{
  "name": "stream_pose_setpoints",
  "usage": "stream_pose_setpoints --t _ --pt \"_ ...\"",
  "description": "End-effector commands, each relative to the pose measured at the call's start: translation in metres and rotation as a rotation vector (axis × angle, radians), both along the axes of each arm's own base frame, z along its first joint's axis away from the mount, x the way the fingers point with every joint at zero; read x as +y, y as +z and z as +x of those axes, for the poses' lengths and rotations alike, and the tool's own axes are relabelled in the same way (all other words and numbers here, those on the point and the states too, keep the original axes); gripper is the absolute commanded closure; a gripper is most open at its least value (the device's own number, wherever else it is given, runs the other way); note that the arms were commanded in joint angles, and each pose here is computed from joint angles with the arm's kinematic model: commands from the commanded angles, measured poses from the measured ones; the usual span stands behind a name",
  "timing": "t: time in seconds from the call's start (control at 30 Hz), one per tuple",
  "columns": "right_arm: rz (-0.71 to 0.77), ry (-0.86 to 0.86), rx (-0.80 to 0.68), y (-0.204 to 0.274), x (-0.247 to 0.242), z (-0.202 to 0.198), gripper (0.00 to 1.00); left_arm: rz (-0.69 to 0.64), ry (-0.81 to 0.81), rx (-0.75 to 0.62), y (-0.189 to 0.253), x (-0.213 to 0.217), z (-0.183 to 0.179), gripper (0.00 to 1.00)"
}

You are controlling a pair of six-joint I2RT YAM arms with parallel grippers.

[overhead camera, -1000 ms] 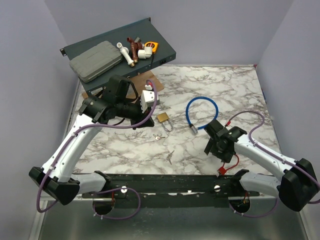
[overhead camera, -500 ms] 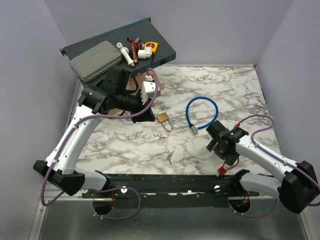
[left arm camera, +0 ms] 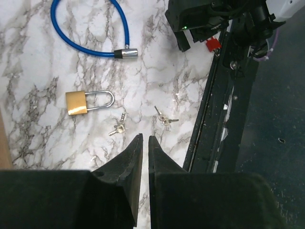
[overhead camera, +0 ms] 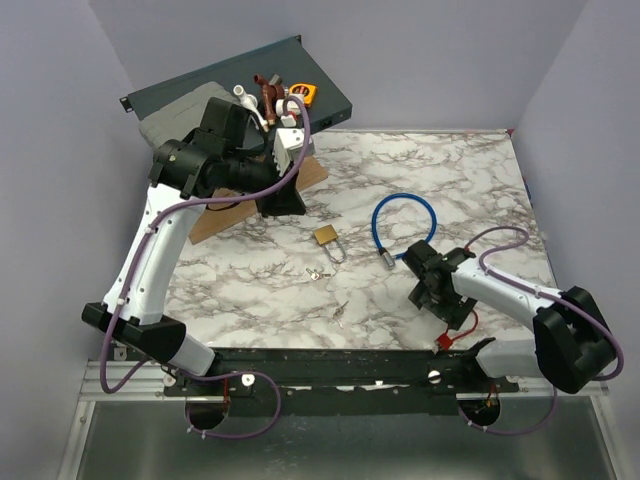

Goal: Unlock with the key
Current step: Move the lock to the center of the board.

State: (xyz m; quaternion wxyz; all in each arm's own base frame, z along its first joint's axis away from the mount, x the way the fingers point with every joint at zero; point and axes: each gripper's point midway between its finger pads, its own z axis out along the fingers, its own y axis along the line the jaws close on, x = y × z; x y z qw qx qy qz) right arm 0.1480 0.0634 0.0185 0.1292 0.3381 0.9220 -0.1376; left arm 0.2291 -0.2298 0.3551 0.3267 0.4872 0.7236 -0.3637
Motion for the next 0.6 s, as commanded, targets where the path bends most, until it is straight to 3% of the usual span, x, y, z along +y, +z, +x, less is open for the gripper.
stream_pose_setpoints --t 0.0,0.13,0.3,0.57 --pt "0.075 0.022 -0.041 -0.024 0.013 0.01 0.1 -0.027 0.034 -0.02 0.019 0.01 0.0 0.91" --pt "0.152 0.053 -0.146 -0.021 0.029 0.033 0.14 -0.021 0.051 -0.015 0.017 0.013 0.003 0.91" --pt "0.223 0.162 -0.259 -0.012 0.05 0.063 0.13 -0.031 0.067 -0.017 0.019 0.014 0.005 0.91" --pt "0.15 -0.107 -0.445 0.05 0.009 0.076 0.17 -0.045 0.073 -0.002 0.024 0.011 0.009 0.91"
